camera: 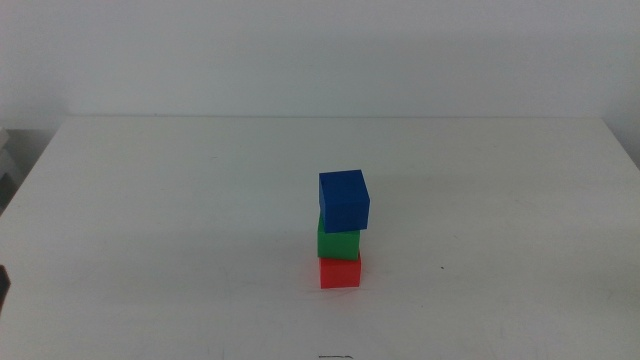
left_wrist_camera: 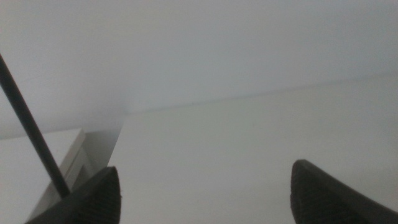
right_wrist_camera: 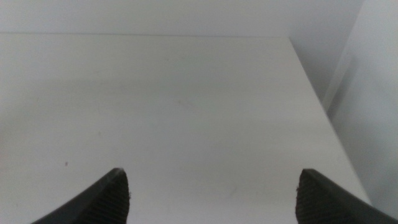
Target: Stack red cubes first, then green, then blue cubes in a specific spot.
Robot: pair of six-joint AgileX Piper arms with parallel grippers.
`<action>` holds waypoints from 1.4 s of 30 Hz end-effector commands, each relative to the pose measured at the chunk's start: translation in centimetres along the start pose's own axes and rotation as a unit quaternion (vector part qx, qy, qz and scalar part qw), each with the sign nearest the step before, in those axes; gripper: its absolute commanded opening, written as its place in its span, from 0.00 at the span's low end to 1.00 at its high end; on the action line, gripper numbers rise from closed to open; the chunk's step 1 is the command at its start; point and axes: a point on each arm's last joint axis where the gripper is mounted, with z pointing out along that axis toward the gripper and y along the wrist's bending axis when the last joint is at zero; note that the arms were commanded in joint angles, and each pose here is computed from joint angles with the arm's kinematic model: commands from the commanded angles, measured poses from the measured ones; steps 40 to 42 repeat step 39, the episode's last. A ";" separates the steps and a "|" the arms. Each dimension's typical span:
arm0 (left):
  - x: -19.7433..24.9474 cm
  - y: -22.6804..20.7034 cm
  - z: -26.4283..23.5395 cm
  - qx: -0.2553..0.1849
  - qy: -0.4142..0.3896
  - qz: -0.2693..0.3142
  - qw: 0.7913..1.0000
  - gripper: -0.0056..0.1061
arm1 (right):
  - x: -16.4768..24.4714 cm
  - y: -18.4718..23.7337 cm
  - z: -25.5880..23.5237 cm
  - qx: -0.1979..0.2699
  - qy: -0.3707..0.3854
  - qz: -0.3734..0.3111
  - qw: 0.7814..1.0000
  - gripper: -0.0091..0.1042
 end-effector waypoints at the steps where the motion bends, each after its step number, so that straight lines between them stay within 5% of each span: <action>1: -0.8 0.2 0.0 -0.011 -0.074 -0.029 0.997 0.89 | 0.6 0.0 -0.8 0.000 -0.067 0.000 0.998 0.85; 12: 4.6 -0.3 1.7 -0.016 -0.038 -0.037 0.998 0.89 | 7.3 0.3 0.2 -0.009 -0.082 0.017 0.996 0.85; 42: 6.4 -0.5 1.3 -0.028 -0.084 -0.037 0.995 0.89 | 7.1 0.3 0.1 -0.011 -0.093 0.021 0.995 0.85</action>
